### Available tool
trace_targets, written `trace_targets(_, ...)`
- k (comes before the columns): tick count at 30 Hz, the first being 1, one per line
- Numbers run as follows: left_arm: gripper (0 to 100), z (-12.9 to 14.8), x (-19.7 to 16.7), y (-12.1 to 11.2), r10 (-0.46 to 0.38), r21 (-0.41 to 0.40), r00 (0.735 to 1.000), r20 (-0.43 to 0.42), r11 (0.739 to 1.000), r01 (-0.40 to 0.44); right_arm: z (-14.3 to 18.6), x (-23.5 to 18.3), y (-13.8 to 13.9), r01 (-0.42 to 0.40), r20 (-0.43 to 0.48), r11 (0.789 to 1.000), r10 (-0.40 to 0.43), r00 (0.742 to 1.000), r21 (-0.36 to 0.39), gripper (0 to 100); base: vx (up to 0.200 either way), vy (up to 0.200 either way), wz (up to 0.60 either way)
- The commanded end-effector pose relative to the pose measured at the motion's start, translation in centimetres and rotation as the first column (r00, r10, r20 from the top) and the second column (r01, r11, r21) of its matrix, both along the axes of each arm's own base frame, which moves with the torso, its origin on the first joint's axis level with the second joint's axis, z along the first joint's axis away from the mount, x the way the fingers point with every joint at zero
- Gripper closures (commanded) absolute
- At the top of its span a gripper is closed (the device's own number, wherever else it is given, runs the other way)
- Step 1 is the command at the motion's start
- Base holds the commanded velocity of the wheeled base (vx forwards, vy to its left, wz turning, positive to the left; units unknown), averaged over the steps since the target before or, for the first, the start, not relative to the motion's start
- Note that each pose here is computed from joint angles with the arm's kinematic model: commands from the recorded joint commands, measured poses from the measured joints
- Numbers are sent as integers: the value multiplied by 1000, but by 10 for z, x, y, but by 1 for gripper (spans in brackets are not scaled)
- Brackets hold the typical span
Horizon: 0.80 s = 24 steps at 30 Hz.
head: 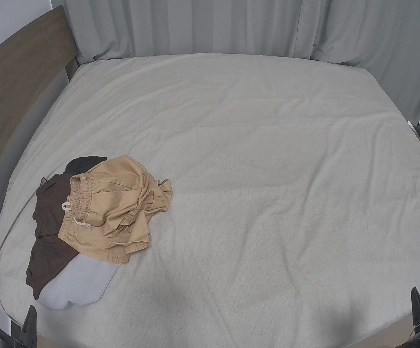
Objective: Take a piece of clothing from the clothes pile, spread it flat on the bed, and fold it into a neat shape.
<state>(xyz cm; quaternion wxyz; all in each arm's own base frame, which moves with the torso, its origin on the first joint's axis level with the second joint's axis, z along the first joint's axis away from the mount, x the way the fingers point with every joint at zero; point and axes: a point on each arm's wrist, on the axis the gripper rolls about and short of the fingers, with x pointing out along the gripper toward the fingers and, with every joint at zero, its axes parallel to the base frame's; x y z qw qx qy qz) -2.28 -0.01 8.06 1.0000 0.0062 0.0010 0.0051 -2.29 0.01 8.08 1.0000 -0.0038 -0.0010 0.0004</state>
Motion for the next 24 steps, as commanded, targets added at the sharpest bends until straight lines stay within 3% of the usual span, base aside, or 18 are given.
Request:
trace_targets(1, 0, -5, 0, 0, 1, 3, 1000, 0, 1000, -1, -5, 0, 0, 1, -2, 1000, -1, 1000, -2, 0, 0, 0, 0)
trace_targets(24, 0, -4, 0, 0, -3, 15, 1000, 8, 1000, 2, -5, 0, 0, 1, 0, 1000, -1, 1000, -2, 0, 0, 0, 0)
